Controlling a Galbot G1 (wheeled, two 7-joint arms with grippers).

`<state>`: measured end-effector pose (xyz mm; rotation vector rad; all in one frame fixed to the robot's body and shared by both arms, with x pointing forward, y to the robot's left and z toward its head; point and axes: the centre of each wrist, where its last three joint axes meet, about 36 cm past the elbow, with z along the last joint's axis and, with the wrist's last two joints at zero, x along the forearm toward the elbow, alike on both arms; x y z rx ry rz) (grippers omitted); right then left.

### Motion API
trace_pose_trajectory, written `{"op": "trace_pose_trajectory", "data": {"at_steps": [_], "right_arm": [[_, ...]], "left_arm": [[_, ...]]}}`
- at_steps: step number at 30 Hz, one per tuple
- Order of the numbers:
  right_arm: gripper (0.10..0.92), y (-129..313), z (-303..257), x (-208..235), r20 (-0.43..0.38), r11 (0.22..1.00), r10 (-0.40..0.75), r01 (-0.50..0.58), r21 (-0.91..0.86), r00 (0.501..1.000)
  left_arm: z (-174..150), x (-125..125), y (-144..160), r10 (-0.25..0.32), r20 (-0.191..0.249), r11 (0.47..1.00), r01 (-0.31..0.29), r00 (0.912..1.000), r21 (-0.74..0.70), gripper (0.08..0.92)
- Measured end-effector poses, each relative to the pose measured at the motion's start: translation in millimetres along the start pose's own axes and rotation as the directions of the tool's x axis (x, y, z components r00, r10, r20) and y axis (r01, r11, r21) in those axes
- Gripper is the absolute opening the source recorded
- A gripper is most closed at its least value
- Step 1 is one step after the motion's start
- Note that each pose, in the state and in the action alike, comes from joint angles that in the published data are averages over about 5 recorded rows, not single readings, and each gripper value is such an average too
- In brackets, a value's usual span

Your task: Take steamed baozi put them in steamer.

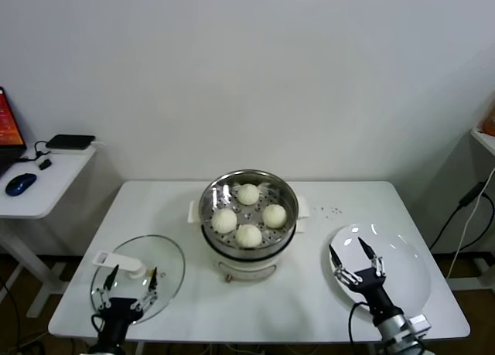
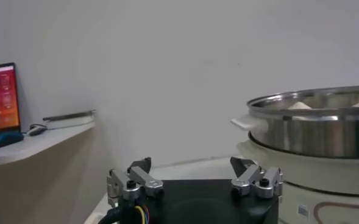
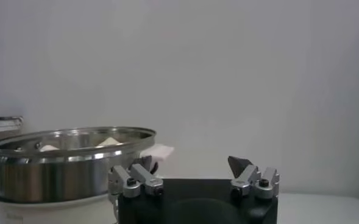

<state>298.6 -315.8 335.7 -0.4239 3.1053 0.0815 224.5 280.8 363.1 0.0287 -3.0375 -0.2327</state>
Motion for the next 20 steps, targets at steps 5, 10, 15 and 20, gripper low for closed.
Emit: {"op": "trace_pose_trajectory", "data": {"at_steps": [5, 10, 15, 20], "right_arm": [[0.823, -0.1, 3.3, 5.0, -0.013, 1.0, -0.003, 0.003, 0.0, 1.0], [0.823, 3.0, 6.0, 8.3, -0.02, 1.0, -0.009, 0.009, -0.004, 1.0], [0.823, 5.1, 7.2, 9.9, -0.025, 1.0, -0.014, 0.014, -0.005, 1.0], [0.823, 6.5, 8.6, 11.5, -0.029, 1.0, -0.015, 0.015, -0.008, 0.999]], "left_arm": [[0.8, 1.9, 1.8, 0.002, -0.001, 1.0, -0.002, 1.0, 0.0, 0.823], [0.2, 1.4, 3.6, -0.003, 0.001, 1.0, 0.003, 1.0, 0.001, 0.823], [0.3, 1.3, 5.6, -0.009, 0.004, 1.0, 0.009, 1.0, -0.001, 0.823], [0.9, 2.2, 6.6, -0.012, 0.006, 1.0, 0.012, 0.9999, -0.002, 0.823]]}}
